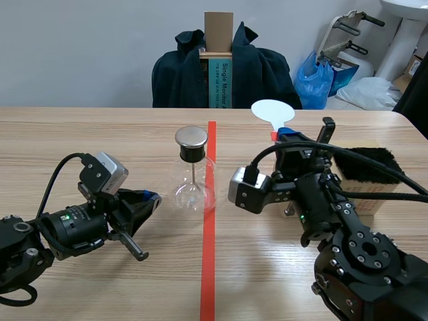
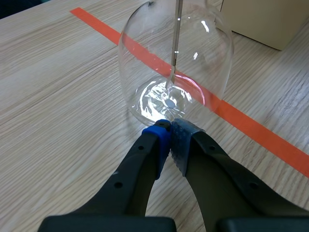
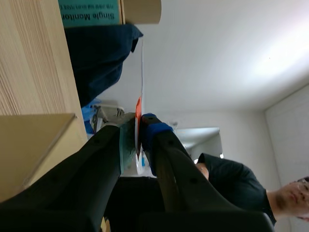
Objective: Do the electroscope experiment.
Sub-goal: 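Move the plate toward and away from the electroscope, then put the plate down on the right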
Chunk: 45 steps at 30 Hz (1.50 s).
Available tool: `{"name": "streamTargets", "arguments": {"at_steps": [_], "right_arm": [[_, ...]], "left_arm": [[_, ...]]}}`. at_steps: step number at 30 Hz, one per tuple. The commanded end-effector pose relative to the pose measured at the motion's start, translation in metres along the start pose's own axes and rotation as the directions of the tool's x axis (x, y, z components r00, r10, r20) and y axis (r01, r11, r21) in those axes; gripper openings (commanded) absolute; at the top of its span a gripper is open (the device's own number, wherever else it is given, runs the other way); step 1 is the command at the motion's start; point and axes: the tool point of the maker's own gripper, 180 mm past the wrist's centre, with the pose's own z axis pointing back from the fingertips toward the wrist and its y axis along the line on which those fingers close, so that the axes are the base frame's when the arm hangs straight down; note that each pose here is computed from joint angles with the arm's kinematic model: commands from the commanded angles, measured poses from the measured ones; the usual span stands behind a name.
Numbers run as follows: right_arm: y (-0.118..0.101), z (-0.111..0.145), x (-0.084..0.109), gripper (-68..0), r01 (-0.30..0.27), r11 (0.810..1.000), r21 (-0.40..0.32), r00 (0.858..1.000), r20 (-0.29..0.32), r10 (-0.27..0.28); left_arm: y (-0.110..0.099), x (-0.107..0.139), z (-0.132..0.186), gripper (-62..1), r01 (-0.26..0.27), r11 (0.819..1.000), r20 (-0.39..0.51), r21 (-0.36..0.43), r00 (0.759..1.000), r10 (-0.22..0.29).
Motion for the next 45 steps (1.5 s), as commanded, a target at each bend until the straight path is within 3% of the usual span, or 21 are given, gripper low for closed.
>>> {"name": "streamTargets", "arguments": {"at_steps": [1, 9, 14, 19, 24, 34, 36, 42, 45], "right_arm": [[-0.024, -0.006, -0.006, -66.8, 0.009, 0.996, -0.092, 1.000, -0.010, -0.010], [-0.102, -0.008, -0.027, -66.8, 0.013, 0.948, -0.317, 0.996, -0.083, -0.042], [-0.124, -0.004, -0.038, -66.9, -0.014, 0.933, -0.359, 0.994, -0.106, -0.026], [-0.093, 0.018, -0.040, -66.9, -0.039, 0.965, -0.259, 0.995, -0.097, 0.014], [-0.061, 0.040, -0.038, -66.9, -0.033, 0.986, -0.165, 0.996, -0.088, 0.019], [0.012, 0.052, -0.046, -66.8, -0.060, 0.998, -0.006, 0.995, -0.075, 0.059], [0.019, 0.051, -0.046, -66.8, -0.062, 0.998, 0.009, 0.995, -0.072, 0.063], [0.021, 0.045, -0.046, -66.8, -0.046, 0.999, 0.006, 0.995, -0.083, 0.046], [0.021, 0.045, -0.048, -60.6, -0.030, 1.000, 0.007, 0.995, -0.092, 0.031]], "left_arm": [[0.005, 0.014, -0.003, -57.7, 0.008, 1.000, 0.039, 0.006, 0.999, -0.008], [0.005, 0.014, -0.003, -57.7, 0.008, 1.000, 0.040, 0.005, 0.999, -0.008], [0.005, 0.014, -0.003, -57.7, 0.008, 1.000, 0.040, 0.006, 0.999, -0.008], [0.003, 0.016, 0.010, -57.8, 0.039, 0.999, 0.035, -0.013, 0.999, -0.038], [-0.016, 0.030, 0.048, -57.8, 0.069, 0.995, 0.050, -0.072, 0.997, -0.065], [-0.063, 0.070, 0.131, -57.7, 0.043, 0.985, -0.008, -0.168, 0.999, -0.045], [-0.071, 0.083, 0.140, -52.7, 0.038, 0.984, 0.006, -0.175, 0.999, -0.038], [-0.089, 0.120, 0.155, -14.6, 0.024, 0.982, 0.059, -0.187, 0.998, -0.013], [-0.090, 0.134, 0.160, -6.6, -0.011, 0.986, 0.087, -0.168, 0.996, 0.027]]}}
